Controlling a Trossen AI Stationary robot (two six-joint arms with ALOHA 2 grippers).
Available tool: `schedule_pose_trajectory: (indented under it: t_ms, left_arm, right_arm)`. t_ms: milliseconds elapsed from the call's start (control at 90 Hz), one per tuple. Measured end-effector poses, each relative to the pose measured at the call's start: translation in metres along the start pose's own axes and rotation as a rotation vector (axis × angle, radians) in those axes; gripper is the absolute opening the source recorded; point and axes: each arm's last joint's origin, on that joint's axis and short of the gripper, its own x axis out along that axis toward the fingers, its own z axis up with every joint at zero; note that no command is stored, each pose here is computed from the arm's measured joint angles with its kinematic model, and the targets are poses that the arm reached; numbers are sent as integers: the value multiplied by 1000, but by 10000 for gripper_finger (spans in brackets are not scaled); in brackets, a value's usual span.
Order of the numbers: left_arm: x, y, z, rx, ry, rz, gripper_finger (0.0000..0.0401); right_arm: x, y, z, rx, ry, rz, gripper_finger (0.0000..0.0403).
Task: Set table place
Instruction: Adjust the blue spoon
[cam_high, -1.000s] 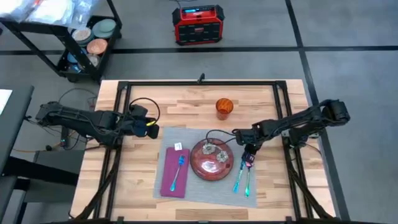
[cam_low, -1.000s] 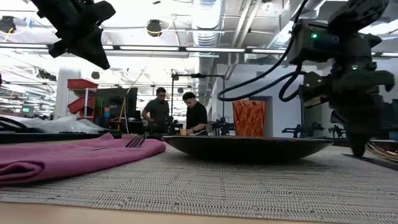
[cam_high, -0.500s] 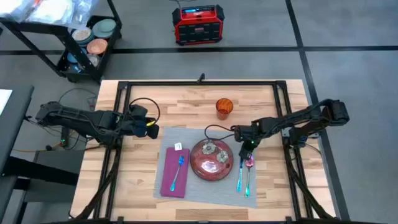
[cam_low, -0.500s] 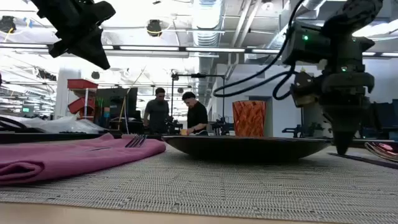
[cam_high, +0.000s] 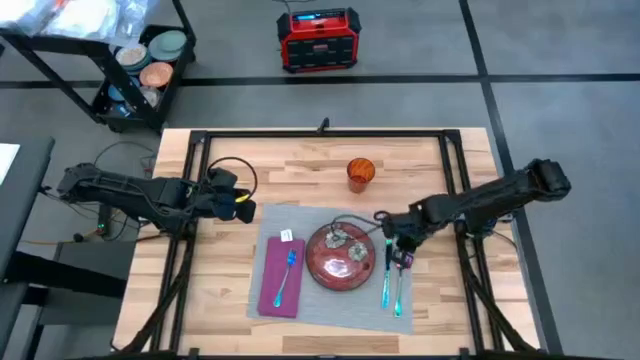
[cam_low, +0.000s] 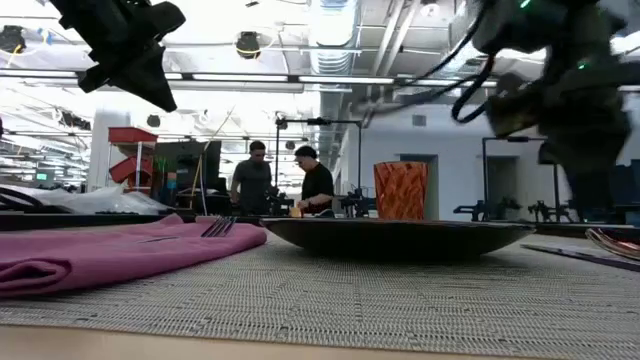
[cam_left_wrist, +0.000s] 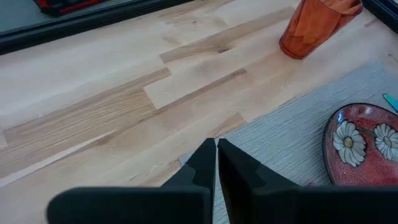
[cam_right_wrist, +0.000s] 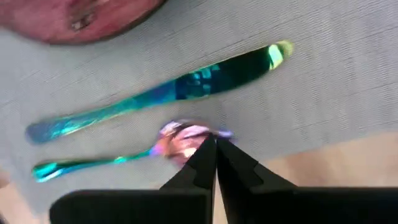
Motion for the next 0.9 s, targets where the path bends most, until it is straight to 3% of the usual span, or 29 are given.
schedule_pose_trajectory:
  t_ms: [278, 522, 900]
  left_arm:
    - [0, 0, 0, 1, 0, 0, 0]
    - [0, 0, 0, -10, -2, -3, 0]
    - [0, -1, 0, -32, -3, -4, 0]
  right_arm:
    - [11, -3, -10, -19, 23, -110, 0]
    - [-2, -7, -2, -60, -27, -82, 6]
    - [-2, -15, -1, -90, 39, -68, 117]
